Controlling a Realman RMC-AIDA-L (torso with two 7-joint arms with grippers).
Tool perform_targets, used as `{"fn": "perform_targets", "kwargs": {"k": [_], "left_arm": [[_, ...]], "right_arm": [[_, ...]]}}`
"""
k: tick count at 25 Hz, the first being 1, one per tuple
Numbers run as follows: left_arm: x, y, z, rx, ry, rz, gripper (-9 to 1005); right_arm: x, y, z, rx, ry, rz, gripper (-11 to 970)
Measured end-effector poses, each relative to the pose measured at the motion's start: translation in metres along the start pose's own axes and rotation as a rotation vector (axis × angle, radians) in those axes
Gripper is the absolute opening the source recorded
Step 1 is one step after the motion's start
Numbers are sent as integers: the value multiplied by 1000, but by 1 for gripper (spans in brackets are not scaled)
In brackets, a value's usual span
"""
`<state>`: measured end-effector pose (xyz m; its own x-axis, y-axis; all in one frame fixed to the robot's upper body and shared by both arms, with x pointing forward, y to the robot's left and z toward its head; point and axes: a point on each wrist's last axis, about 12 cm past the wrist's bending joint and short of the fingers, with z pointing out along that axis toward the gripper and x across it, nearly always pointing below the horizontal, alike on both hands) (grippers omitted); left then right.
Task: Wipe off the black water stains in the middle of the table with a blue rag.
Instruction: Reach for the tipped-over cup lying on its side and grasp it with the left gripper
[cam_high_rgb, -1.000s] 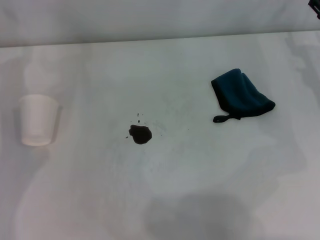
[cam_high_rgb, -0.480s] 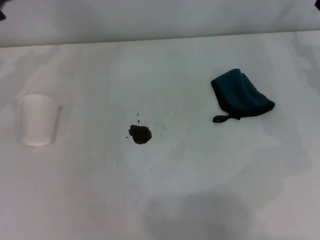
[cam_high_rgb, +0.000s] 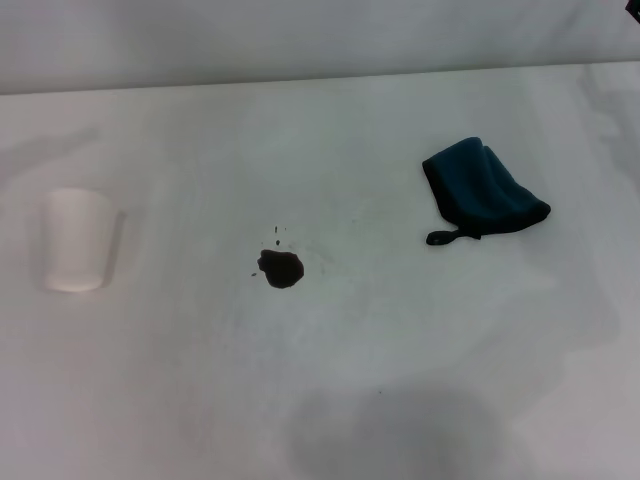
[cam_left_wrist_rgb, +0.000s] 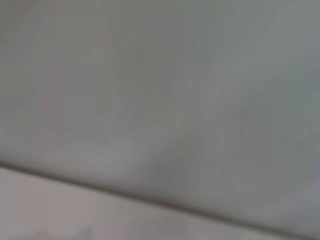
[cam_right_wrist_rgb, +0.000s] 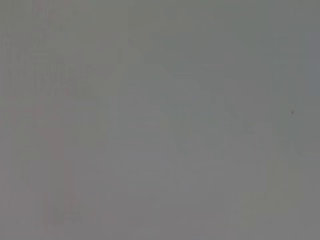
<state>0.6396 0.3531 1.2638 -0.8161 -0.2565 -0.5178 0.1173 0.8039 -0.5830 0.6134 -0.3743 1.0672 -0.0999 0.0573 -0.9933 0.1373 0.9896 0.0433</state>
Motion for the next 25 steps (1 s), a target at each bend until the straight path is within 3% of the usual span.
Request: {"fn": "perform_targets", "kwargs": {"k": [4,9,14,25], "left_arm": [[-6,-18,-9,-100,170,48,876],[-1,-31,-7,-138,302,59,876],[11,-29,4,-180,388,54,877],[29,-19,29,-169,442,38,876]], "right_arm": [[-1,2,1,-5,-7,0,873],[-2,7,2,-15,-11,3,873],[0,10,2,-18,-9,9,873],[3,14,1,-27,0,14,873]]}}
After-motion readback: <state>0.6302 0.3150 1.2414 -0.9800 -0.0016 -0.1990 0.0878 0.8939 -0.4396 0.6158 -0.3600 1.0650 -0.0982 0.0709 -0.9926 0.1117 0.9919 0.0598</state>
